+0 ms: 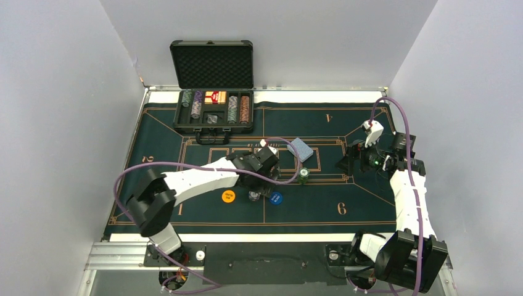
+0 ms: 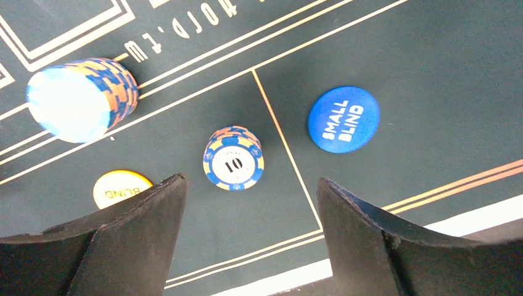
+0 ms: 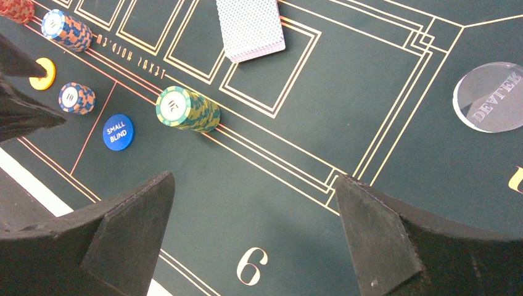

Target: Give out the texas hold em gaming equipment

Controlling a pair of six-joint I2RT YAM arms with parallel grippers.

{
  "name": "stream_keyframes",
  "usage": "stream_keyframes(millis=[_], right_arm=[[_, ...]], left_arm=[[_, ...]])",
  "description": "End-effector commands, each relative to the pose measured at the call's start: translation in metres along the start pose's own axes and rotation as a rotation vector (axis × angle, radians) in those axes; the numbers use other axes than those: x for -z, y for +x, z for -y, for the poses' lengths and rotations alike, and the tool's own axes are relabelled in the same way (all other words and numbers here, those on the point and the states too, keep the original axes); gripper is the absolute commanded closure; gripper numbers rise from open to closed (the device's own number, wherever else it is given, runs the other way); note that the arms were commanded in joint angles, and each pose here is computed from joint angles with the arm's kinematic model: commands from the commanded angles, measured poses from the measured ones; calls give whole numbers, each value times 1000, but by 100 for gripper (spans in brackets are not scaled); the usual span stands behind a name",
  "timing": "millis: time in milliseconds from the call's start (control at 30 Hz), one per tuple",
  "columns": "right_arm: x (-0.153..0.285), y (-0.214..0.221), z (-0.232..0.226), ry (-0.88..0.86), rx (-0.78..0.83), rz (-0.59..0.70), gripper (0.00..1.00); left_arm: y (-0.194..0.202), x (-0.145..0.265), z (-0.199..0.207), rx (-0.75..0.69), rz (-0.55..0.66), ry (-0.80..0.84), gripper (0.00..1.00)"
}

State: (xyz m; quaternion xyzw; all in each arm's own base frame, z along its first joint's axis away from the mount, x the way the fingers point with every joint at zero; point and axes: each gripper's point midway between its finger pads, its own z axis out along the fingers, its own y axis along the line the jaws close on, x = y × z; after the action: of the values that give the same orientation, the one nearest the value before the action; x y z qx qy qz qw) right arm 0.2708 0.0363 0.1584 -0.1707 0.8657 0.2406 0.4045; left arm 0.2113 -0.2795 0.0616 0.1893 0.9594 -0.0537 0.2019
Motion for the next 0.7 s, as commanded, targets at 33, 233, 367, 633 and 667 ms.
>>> stream_keyframes(millis=[33,233,367,633,667], right_arm=[[4,-18,-1,-4,57,39,0],[4,-17,-1,-6,57,38,0],[4,-17,-1,-7,58,38,0],[4,-16,0,-6,57,35,0],[4,-16,0,-5,57,34,0]], left_arm=[[-47,54,14,47,192,121,25],[-71,63,-26,148,281,98,32],[-74,50,-65,181,253,20,31],[-69,11,-81,125,112,-23,24],[-68,8,-82,123,105,-25,24]])
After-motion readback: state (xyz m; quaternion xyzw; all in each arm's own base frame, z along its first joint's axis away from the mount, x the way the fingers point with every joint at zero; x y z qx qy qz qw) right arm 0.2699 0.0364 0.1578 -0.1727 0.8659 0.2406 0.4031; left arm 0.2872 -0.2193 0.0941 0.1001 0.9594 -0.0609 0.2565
